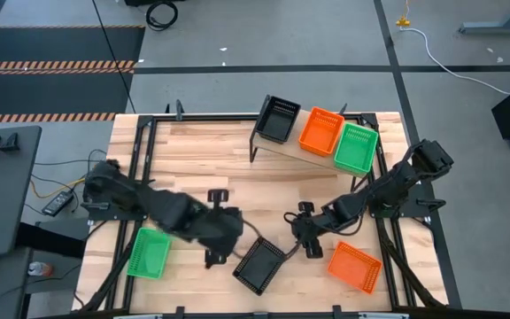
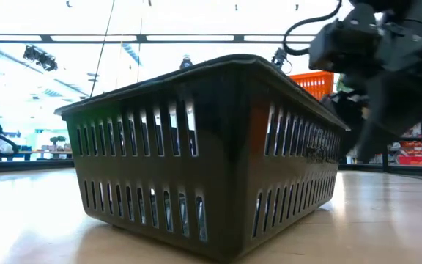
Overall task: Stack baskets on shelf by color
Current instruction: Stack the green bin on top of the stacked green bins on the shelf
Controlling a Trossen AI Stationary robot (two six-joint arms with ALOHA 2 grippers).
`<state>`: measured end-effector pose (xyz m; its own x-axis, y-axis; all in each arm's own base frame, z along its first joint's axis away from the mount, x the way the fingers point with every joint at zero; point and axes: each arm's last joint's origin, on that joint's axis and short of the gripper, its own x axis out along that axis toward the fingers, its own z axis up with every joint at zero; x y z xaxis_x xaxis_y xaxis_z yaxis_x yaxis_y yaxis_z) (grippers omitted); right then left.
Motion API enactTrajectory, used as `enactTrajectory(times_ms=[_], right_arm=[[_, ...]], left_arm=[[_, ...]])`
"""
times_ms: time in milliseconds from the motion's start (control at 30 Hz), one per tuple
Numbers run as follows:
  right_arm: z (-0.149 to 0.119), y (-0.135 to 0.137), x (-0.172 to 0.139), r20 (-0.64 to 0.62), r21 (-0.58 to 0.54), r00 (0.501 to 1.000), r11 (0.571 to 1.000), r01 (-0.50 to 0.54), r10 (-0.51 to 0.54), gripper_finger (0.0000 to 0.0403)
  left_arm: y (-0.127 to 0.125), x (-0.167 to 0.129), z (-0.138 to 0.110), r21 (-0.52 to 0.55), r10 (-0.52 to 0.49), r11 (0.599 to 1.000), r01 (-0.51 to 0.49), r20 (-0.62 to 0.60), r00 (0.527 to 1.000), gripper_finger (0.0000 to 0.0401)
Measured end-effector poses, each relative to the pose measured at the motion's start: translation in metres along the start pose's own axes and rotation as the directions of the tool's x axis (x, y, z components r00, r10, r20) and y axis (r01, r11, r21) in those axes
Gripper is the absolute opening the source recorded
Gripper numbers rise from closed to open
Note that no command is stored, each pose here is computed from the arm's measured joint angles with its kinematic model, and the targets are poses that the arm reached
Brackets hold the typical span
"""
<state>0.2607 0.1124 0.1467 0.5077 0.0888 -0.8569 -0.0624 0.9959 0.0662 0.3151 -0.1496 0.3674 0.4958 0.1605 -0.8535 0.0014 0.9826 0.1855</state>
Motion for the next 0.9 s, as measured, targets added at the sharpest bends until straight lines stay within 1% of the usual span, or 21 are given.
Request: enactTrajectory(times_ms=[67, 167, 300, 400, 467, 600, 667, 767, 900], right_arm=[[-0.008, 0.004, 0.002, -0.003, 0.01, 1.0, 1.0, -0.011, 0.012, 0.0226], [-0.018, 0.01, 0.004, 0.002, 0.041, 1.0, 0.999, -0.031, 0.03, 0.0226], [-0.028, 0.018, 0.006, 0.012, 0.071, 0.998, 0.996, -0.056, 0.055, 0.0226], [-0.03, 0.021, 0.006, 0.025, 0.078, 0.998, 0.995, -0.061, 0.06, 0.0226], [-0.03, 0.022, 0.006, 0.034, 0.089, 0.998, 0.994, -0.063, 0.06, 0.0226], [-0.028, 0.022, 0.006, 0.052, 0.096, 0.997, 0.993, -0.068, 0.063, 0.0226], [-0.028, 0.023, 0.006, 0.057, 0.113, 0.996, 0.991, -0.072, 0.066, 0.0226], [-0.027, 0.023, 0.006, 0.061, 0.151, 0.996, 0.986, -0.077, 0.068, 0.0226], [-0.027, 0.023, 0.006, 0.06, 0.197, 0.996, 0.977, -0.08, 0.07, 0.0226]], left_arm=[[-0.005, -0.002, -0.011, -0.038, -0.041, 0.998, 0.044, 0.092, 0.995, 0.0094], [-0.01, 0.009, -0.036, -0.095, -0.089, 0.99, 0.108, 0.183, 0.979, 0.0094], [-0.017, 0.027, -0.077, -0.188, -0.149, 0.964, 0.186, 0.195, 0.969, 0.0094], [-0.026, 0.028, -0.105, -0.263, -0.156, 0.948, 0.178, 0.104, 0.982, 0.0093], [-0.034, 0.024, -0.123, -0.309, -0.16, 0.938, 0.156, 0.011, 0.987, 0.0093], [-0.052, 0.013, -0.148, -0.379, -0.211, 0.913, 0.152, -0.119, 0.97, 0.0093], [-0.061, 0.007, -0.159, -0.39, -0.228, 0.909, 0.151, -0.16, 0.96, 0.0093], [-0.076, -0.003, -0.177, -0.374, -0.234, 0.916, 0.143, -0.209, 0.949, 0.0093], [-0.094, -0.009, -0.195, -0.349, -0.239, 0.926, 0.145, -0.243, 0.94, 0.0093]])
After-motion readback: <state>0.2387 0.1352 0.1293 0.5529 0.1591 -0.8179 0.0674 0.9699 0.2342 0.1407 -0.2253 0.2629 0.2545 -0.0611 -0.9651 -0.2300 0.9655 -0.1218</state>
